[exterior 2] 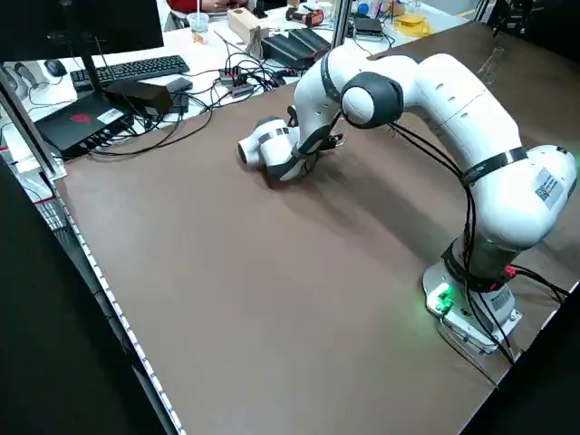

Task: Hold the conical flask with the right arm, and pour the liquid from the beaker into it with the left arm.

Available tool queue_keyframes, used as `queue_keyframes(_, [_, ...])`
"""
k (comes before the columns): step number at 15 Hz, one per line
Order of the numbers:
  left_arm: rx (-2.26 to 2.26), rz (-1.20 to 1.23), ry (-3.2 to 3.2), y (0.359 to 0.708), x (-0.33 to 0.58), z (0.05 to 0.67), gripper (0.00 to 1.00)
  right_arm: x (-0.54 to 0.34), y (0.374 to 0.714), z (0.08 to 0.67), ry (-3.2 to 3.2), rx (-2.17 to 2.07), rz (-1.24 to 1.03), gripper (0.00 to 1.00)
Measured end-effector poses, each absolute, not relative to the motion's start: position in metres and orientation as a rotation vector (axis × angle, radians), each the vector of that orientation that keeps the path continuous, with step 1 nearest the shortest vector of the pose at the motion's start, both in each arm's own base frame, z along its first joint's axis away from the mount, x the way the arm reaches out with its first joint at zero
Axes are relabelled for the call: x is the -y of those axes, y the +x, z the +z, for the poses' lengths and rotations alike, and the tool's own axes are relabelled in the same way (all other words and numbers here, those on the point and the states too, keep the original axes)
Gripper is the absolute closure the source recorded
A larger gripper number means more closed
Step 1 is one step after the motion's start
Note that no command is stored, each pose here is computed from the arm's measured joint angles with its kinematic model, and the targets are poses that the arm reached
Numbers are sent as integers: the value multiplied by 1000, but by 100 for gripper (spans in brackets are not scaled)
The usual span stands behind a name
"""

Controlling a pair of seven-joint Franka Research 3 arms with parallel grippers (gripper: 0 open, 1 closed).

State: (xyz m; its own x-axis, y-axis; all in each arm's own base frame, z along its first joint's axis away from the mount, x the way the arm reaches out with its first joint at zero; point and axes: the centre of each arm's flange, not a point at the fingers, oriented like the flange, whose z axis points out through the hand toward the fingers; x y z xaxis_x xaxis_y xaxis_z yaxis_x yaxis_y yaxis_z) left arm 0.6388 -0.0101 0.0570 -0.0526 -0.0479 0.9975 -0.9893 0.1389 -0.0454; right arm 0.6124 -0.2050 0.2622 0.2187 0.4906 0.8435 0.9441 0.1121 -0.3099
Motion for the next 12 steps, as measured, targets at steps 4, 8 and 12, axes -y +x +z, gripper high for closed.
queue_keyframes(4, [1350, 1112, 1128, 638, 6, 56, 1, 174, 635, 306, -1689, 1374, -341, 0])
queue_keyframes(8, [1360, 1102, 1147, 638, -3, 54, 1, 135, 650, 359, -1876, 1291, -157, 0])
queue_keyframes(12, [1385, 1076, 1220, 637, -37, 53, 1, 111, 657, 396, -2068, 1199, 3, 0])
